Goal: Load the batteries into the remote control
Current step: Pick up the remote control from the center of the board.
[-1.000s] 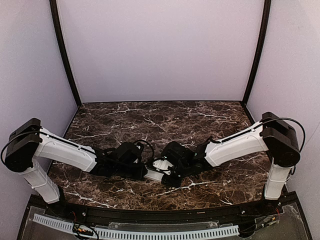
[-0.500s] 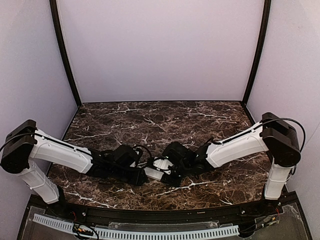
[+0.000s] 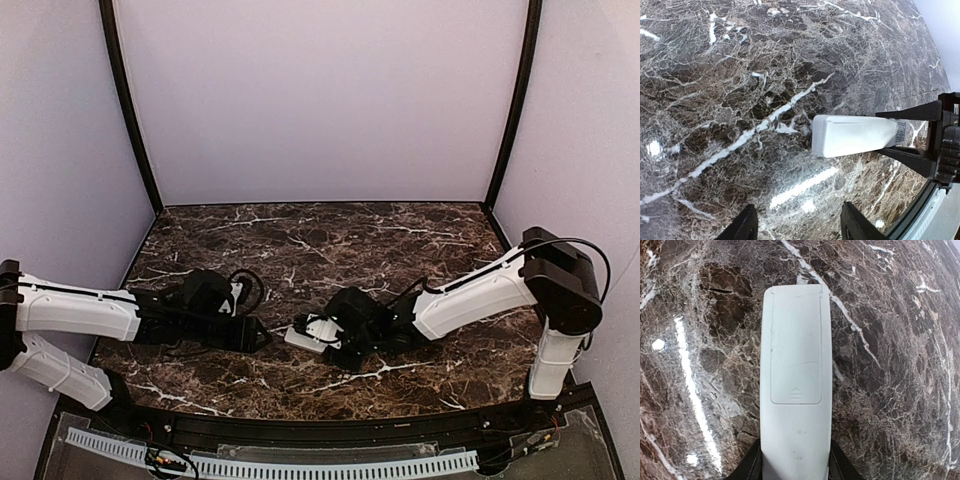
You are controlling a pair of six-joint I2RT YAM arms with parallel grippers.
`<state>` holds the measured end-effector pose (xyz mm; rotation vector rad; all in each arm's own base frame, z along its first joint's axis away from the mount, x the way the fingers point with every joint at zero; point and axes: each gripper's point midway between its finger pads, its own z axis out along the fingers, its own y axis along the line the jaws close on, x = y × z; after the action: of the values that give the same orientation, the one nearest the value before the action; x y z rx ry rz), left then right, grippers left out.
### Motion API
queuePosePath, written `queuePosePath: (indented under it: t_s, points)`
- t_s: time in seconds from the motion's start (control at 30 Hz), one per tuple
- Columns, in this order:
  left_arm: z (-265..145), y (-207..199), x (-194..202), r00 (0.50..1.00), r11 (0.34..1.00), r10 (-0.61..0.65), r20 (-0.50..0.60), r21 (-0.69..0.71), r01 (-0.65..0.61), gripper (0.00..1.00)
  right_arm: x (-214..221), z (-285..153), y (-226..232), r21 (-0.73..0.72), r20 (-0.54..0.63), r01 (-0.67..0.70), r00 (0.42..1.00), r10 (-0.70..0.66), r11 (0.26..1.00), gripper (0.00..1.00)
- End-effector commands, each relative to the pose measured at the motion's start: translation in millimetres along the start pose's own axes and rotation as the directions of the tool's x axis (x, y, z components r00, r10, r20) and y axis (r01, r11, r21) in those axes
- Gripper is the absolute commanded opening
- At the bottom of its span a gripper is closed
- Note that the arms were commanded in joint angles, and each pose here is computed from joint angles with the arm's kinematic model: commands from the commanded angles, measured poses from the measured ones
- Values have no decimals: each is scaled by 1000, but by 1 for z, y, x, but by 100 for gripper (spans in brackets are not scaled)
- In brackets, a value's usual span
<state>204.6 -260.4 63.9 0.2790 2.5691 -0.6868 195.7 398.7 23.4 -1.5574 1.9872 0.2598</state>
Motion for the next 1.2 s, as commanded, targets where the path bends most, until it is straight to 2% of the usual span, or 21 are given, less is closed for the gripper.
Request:
queuePosePath:
  t_s: [0.0,0.13,0.37,0.53,0.7,0.83,1.0,1.17]
  points:
    - [-11,-2,-2,999,996,-11,37,86,8,58,14,3,-4,152,-62,152,988,-144,977,19]
    - [-16,-3,-7,998,994,6,66,105,-13,61,17,8,5,154,-83,212,976,-201,965,16]
    - [-17,-1,-6,998,994,34,57,101,-39,65,-5,-11,28,-1,19,154,988,-154,988,16]
    - [-20,-6,-10,989,985,126,81,108,-134,64,-10,-23,33,-119,28,100,995,-97,988,14]
    - [-46,-12,-28,948,962,214,234,118,-246,64,-21,-43,26,-204,89,23,996,-5,979,11]
    - [-62,-9,-37,923,957,246,296,77,-279,65,-20,-48,10,-176,103,-13,994,32,984,11]
    - [-46,30,-30,966,975,200,164,-131,-179,53,-18,-37,14,-201,75,-20,997,36,979,10]
    - [-22,34,-17,982,977,170,84,-145,-156,48,-18,-32,22,-243,69,-35,996,53,969,9]
